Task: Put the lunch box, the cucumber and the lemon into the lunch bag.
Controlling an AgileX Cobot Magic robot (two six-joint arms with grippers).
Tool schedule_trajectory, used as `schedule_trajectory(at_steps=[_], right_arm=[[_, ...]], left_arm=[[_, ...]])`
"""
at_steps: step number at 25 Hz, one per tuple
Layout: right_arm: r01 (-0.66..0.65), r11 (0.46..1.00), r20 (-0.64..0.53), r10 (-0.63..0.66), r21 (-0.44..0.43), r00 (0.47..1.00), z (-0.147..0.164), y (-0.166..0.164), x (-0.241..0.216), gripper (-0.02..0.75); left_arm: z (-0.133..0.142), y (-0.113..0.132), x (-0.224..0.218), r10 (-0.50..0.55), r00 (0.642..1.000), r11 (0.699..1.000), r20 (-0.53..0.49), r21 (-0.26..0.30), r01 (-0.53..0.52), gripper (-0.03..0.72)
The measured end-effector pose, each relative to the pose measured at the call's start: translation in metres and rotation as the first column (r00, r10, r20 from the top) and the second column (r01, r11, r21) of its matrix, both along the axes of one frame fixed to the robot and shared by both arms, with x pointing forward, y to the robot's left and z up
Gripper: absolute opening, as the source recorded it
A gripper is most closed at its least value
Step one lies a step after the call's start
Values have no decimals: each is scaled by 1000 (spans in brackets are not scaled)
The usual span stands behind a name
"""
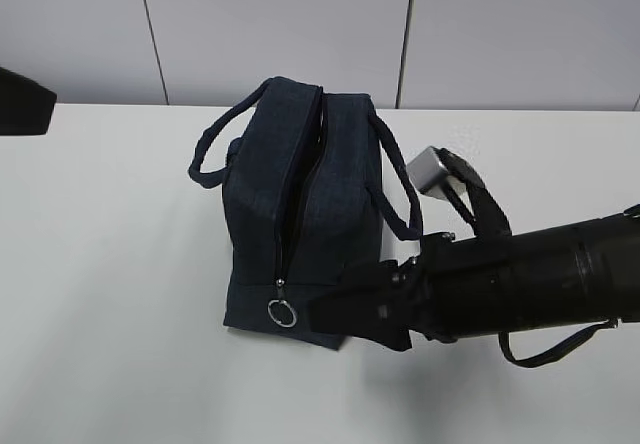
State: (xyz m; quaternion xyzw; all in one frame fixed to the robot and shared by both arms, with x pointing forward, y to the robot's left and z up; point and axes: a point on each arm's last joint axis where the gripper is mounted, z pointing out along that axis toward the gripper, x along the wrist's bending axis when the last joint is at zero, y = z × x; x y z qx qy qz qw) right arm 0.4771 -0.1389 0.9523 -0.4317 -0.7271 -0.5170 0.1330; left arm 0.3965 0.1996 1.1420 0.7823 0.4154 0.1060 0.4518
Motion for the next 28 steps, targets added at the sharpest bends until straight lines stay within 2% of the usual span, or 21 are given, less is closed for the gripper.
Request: schedule_trajectory(at_steps=[5, 9, 12, 21, 28], right_arm=[[-83, 984, -124, 104, 160, 987, -23, 5, 10, 374], [-99, 976, -159, 131, 193, 979, -38, 11, 25, 399], [-97, 978, -143, 124, 186, 982, -38, 13, 33, 409], [-22, 999, -107, 26, 38, 994, -45, 9, 47, 412], [-22, 1000, -90, 23, 19, 996, -47, 9, 48, 413]], left_arm=[[0, 0, 0, -7, 1000, 1000, 7, 7, 7, 239], [0, 0, 0, -11, 1000, 1000, 9, 10, 11, 239], [0, 0, 0, -13, 1000, 1000, 11, 12, 12, 239], [0, 0, 0, -13, 1000, 1000, 11, 12, 13, 239], [0, 0, 0, -15, 1000, 1000, 13, 14, 15, 239]])
